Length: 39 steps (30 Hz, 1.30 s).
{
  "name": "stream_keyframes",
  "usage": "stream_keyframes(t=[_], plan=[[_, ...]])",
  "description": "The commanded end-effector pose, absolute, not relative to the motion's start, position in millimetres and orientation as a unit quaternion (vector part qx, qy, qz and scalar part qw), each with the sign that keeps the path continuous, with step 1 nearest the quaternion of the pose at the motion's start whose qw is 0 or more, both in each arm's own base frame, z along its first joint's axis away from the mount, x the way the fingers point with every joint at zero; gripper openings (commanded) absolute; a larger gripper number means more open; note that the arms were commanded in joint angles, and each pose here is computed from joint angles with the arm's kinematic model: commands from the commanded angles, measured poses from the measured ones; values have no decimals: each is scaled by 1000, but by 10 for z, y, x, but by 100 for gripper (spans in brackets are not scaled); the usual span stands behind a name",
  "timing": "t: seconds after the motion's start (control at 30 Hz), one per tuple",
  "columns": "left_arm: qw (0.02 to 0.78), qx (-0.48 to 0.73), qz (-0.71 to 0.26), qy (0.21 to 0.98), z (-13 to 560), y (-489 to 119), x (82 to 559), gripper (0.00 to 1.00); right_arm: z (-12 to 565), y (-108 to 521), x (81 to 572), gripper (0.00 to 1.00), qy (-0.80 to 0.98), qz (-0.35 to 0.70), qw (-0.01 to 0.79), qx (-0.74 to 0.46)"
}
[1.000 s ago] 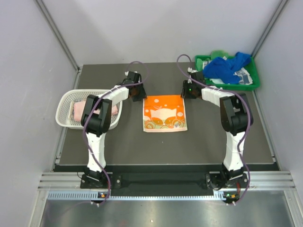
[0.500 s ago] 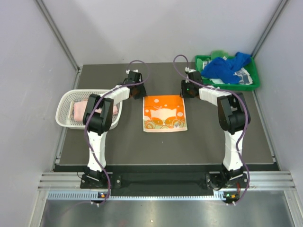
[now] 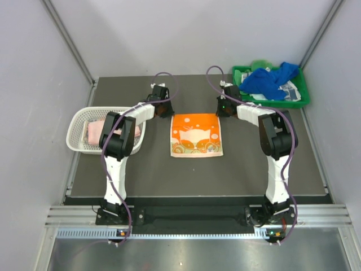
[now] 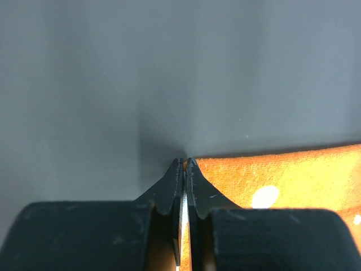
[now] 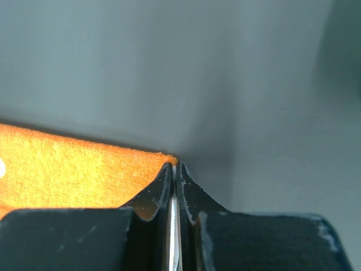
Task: Fold and stack the towels
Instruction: Fold the towel
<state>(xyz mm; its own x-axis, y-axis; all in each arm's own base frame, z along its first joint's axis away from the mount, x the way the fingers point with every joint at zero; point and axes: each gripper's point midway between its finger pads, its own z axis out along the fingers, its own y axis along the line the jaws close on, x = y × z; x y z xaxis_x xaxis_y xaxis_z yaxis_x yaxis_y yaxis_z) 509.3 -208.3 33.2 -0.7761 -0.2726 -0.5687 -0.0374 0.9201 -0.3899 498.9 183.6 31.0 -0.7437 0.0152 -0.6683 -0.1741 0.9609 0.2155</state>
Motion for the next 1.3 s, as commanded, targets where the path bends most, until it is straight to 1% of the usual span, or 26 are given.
stream_keyframes(t=[0.0, 0.1, 0.33, 0.57, 0.77, 0.8, 0.83, 0.87, 0.93, 0.97, 1.03, 1.07, 1.1, 1.17, 1.2, 1.27], plan=[[328, -71, -181, 924, 214, -2075, 5115, 3, 471, 1914, 5104, 1, 915, 138, 376, -50], [357, -69, -196, 911, 355, -2106, 5266, 0, 610, 1900, 5197, 0, 904, 145, 399, -45], [423, -72, -235, 872, 702, -2135, 5590, 0, 956, 1774, 5427, 0, 873, 164, 459, -20], [471, -62, -275, 836, 1094, -2174, 5683, 0, 1283, 1734, 5453, 0, 849, 174, 498, -17], [468, -56, -293, 832, 1137, -2205, 5562, 0, 1399, 1715, 5322, 0, 841, 183, 509, -14], [473, -55, -295, 828, 1193, -2202, 5542, 0, 1338, 1701, 5259, 0, 844, 183, 504, -14], [464, -59, -296, 833, 1110, -2189, 5471, 0, 1349, 1701, 5236, 0, 842, 186, 506, -11], [470, -58, -302, 827, 1189, -2192, 5447, 0, 1408, 1701, 5202, 0, 839, 190, 510, -12], [462, -62, -305, 830, 1113, -2174, 5336, 0, 1345, 1693, 5101, 0, 841, 193, 505, -8], [467, -63, -308, 826, 1184, -2166, 5303, 0, 1395, 1685, 5058, 0, 838, 196, 510, -7], [469, -66, -313, 823, 1228, -2157, 5248, 0, 1298, 1682, 4940, 0, 843, 199, 499, -6], [462, -69, -312, 827, 1156, -2139, 5173, 0, 1354, 1695, 4904, 0, 840, 203, 504, -6], [467, -70, -317, 823, 1251, -2137, 5140, 0, 1261, 1693, 4818, 0, 845, 204, 495, -5], [462, -71, -322, 823, 1254, -2127, 5019, 0, 1318, 1698, 4740, 0, 838, 212, 502, -2], [462, -71, -322, 824, 1247, -2115, 4981, 0, 1224, 1691, 4650, 0, 844, 212, 493, 0], [459, -73, -323, 825, 1249, -2104, 4907, 0, 1239, 1690, 4568, 0, 843, 217, 493, 3]])
